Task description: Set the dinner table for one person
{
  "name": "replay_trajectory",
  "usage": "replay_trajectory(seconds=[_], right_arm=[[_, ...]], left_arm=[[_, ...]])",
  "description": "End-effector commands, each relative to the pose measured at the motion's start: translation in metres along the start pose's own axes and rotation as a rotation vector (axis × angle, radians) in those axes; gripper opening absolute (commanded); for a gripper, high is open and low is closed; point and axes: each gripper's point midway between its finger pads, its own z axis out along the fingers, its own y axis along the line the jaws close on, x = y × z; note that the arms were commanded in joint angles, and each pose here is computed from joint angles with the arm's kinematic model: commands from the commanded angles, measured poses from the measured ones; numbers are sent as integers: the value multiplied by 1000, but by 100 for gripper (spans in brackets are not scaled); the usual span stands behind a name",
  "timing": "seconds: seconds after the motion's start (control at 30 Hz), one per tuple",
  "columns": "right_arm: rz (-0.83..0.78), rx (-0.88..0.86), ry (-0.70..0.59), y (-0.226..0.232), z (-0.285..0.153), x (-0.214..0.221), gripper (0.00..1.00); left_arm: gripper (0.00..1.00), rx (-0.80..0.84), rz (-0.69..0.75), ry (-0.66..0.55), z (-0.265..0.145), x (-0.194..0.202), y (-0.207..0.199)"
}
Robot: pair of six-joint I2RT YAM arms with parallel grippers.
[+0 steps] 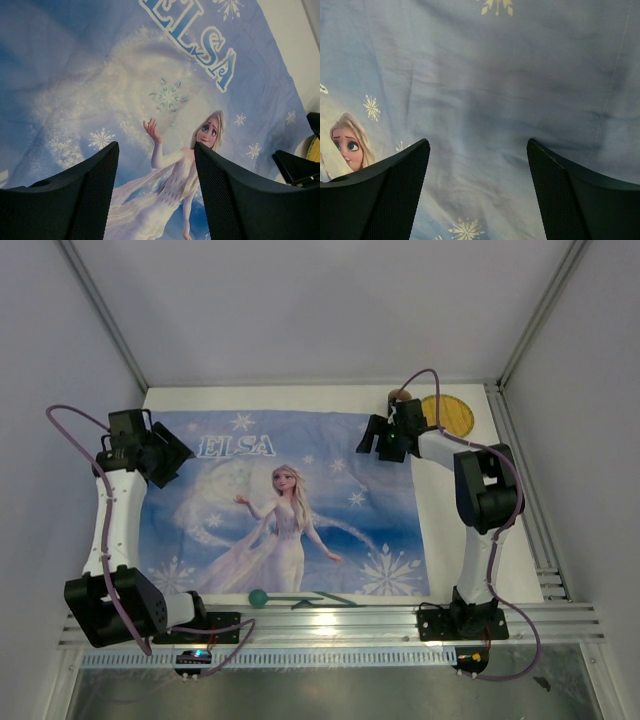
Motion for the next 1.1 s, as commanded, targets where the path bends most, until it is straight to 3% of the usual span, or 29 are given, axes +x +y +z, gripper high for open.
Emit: replay_trajectory(seconds=[0.0, 0.7, 0.83, 1.07], right_arm=[[-20, 22, -43, -4, -1, -20, 83], [45, 87, -39, -41, -9, -26, 83], [27, 1, -125, -17, -27, -45, 83], [-21, -61, -345, 30, -107, -101, 83]], left_arm=[[65, 54, 33, -83, -26, -19, -15], [66, 82, 95, -193, -70, -49, -33], [66, 97, 95, -163, -61, -41, -32], [69, 100, 82, -139, -43, -29, -25]])
